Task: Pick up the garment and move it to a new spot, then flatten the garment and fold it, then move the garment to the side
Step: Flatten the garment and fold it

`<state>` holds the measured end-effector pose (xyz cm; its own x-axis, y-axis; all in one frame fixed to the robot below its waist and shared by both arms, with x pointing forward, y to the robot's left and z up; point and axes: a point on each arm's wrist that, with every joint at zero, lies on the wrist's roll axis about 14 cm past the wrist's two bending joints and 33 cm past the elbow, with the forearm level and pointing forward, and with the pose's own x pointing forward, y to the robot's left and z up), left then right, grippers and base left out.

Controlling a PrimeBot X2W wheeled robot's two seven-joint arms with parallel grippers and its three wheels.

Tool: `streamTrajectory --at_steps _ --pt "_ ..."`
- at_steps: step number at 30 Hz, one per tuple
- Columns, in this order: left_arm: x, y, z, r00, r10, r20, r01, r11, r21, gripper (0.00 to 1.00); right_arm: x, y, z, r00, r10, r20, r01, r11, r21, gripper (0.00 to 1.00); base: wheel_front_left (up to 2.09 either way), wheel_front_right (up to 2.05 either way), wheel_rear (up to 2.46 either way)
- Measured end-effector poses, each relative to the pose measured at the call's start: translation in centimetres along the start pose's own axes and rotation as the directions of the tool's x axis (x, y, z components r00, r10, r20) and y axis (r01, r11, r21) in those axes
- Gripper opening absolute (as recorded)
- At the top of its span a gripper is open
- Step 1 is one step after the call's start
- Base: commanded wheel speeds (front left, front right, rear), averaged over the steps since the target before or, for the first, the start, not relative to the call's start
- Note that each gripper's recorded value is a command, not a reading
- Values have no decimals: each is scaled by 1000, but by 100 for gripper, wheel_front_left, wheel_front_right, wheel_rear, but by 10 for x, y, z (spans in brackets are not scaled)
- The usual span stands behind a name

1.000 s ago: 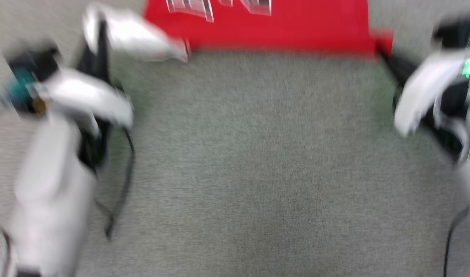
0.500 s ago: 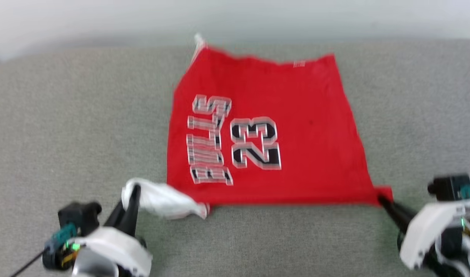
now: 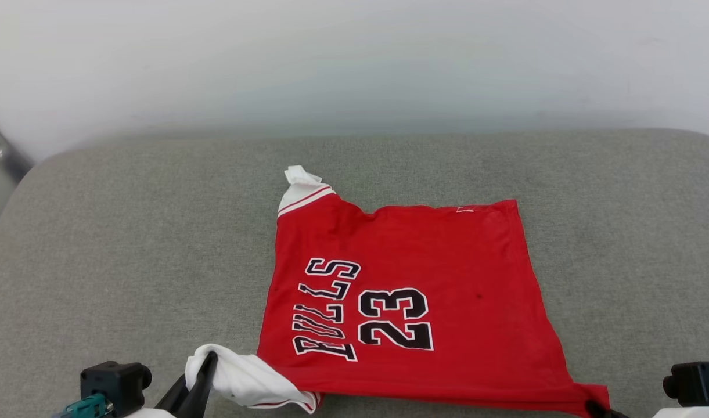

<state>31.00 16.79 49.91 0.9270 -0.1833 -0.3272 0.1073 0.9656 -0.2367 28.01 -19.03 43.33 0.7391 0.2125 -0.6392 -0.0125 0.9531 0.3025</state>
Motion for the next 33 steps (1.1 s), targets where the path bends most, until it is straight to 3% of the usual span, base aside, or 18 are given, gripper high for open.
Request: streamTrajectory --at_steps 8,18,29,30,31,32,33 --pt "17 -11 7 998 -66 -11 66 997 29 0 9 3 22 1000 -8 27 9 999 -42 0 0 0 0" --pt "95 3 11 996 -85 -16 85 996 16 0 77 4 58 1000 19 5 -19 997 -70 0 0 0 0" --pt "149 14 -35 986 -86 -141 82 996 -35 0 140 5 50 998 38 -56 -44 993 -111 0 0 0 0" --pt "151 14 -40 984 -89 -153 83 996 -40 0 143 5 49 998 40 -54 -46 993 -113 20 0 0 0" --pt "154 11 -46 980 -102 -170 94 994 -55 67 147 6 49 998 45 -41 -50 992 -115 100 0 0 0" --pt "154 10 -49 979 -108 -174 99 993 -58 93 148 7 48 998 51 -35 -54 992 -113 100 0 0 0" --pt "154 9 -51 978 -109 -175 100 993 -59 100 148 9 49 998 57 -25 -59 991 -120 100 0 0 0"
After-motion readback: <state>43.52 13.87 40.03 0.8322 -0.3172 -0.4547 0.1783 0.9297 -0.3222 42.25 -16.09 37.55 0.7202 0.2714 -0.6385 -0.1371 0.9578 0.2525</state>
